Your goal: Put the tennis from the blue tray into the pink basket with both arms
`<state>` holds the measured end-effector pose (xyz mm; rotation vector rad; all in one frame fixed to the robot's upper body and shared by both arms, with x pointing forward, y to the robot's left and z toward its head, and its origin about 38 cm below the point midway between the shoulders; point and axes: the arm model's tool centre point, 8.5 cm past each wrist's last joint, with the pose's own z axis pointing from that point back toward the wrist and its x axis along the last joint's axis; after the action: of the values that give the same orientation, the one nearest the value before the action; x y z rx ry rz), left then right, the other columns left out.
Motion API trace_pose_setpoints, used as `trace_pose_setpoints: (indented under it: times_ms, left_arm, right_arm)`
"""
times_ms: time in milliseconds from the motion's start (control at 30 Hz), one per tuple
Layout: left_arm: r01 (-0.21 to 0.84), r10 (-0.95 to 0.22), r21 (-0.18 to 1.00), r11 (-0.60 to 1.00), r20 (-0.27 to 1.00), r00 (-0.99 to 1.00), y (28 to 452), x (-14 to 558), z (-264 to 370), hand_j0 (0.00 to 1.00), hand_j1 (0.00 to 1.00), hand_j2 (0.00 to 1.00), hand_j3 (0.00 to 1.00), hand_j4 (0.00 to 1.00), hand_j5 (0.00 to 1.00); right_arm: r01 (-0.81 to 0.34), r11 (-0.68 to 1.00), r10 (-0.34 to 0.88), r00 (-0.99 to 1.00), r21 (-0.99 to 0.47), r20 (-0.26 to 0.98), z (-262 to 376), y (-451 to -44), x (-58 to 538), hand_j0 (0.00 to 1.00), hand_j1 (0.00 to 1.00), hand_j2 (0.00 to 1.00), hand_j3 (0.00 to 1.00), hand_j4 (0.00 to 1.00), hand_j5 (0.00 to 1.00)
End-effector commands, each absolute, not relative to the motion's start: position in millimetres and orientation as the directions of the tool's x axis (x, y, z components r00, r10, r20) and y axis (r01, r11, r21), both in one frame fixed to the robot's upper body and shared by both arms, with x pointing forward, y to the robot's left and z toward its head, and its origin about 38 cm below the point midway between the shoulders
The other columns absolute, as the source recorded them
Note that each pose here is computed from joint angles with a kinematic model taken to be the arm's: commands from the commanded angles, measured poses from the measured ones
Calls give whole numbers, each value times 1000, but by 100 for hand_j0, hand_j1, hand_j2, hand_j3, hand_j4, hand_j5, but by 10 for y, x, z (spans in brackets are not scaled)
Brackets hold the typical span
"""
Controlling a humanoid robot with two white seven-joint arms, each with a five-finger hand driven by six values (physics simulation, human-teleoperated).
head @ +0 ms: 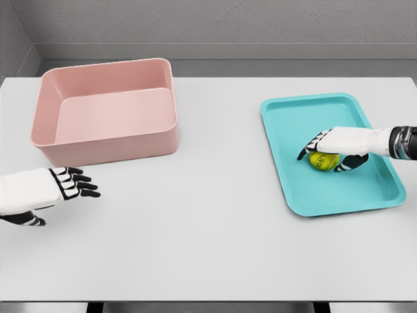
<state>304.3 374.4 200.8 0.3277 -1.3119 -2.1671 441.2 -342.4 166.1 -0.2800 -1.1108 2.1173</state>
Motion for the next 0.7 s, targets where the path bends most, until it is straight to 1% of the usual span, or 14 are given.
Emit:
trace_pose_setpoints:
  times_ms: [0,33,100,267,333,367,400,433,500,533,600,633,667]
  left_arm:
    - [352,-591,870,-345,90,-802,3738,3038,2007,100,100,100,100,100,100]
    - [352,-592,870,-345,89,-801,3742,3043,2010,100,100,100,100,100,100]
    - [348,-593,871,-347,84,-801,3749,3053,2026,100,100,100,100,100,100]
    - [343,-595,870,-355,74,-801,3765,3067,2043,100,100,100,100,100,100]
    - [363,-594,843,-398,65,-802,3783,3064,2023,100,100,100,100,100,100]
    - [360,-594,842,-402,59,-802,3788,3076,2037,100,100,100,100,100,100]
    - [361,-594,834,-417,52,-803,3793,3085,2046,100,100,100,100,100,100]
    - [361,-592,825,-434,41,-805,3799,3089,2046,100,100,100,100,100,100]
    - [345,-588,824,-449,19,-809,3802,3109,2070,100,100,100,100,100,100]
    - [341,-586,823,-454,12,-810,3804,3114,2077,100,100,100,100,100,100]
    - [335,-585,824,-457,5,-811,3800,3126,2090,100,100,100,100,100,100]
    - [332,-585,825,-458,2,-811,3801,3131,2099,100,100,100,100,100,100]
    - [325,-583,821,-469,-12,-812,3811,3137,2100,100,100,100,100,100,100]
  right_arm:
    - [-497,-368,684,-717,-786,133,1663,-3424,4413,71,71,71,71,71,71]
    - [-497,-370,684,-717,-785,132,1662,-3425,4413,68,68,68,68,68,68]
    - [-497,-370,685,-717,-785,131,1659,-3428,4412,67,67,67,67,67,67]
    - [-495,-373,685,-717,-784,127,1661,-3431,4413,57,57,57,57,57,57]
    - [-495,-371,686,-717,-786,128,1667,-3432,4415,55,55,55,55,55,55]
    - [-495,-371,686,-717,-786,128,1667,-3432,4415,53,53,53,53,53,53]
    - [-494,-370,686,-716,-787,127,1671,-3433,4417,53,53,53,53,53,53]
    - [-491,-369,686,-717,-789,125,1689,-3431,4423,50,50,50,50,50,50]
    - [-486,-366,685,-718,-794,124,1717,-3426,4434,48,48,48,48,48,48]
    - [-483,-363,685,-718,-797,123,1734,-3427,4441,46,46,46,46,46,46]
    - [-479,-363,684,-719,-799,121,1757,-3421,4450,46,46,46,46,46,46]
    - [-475,-362,683,-720,-802,118,1783,-3421,4458,43,43,43,43,43,43]
    - [-455,-360,675,-730,-815,109,1858,-3391,4457,42,42,42,42,42,42]
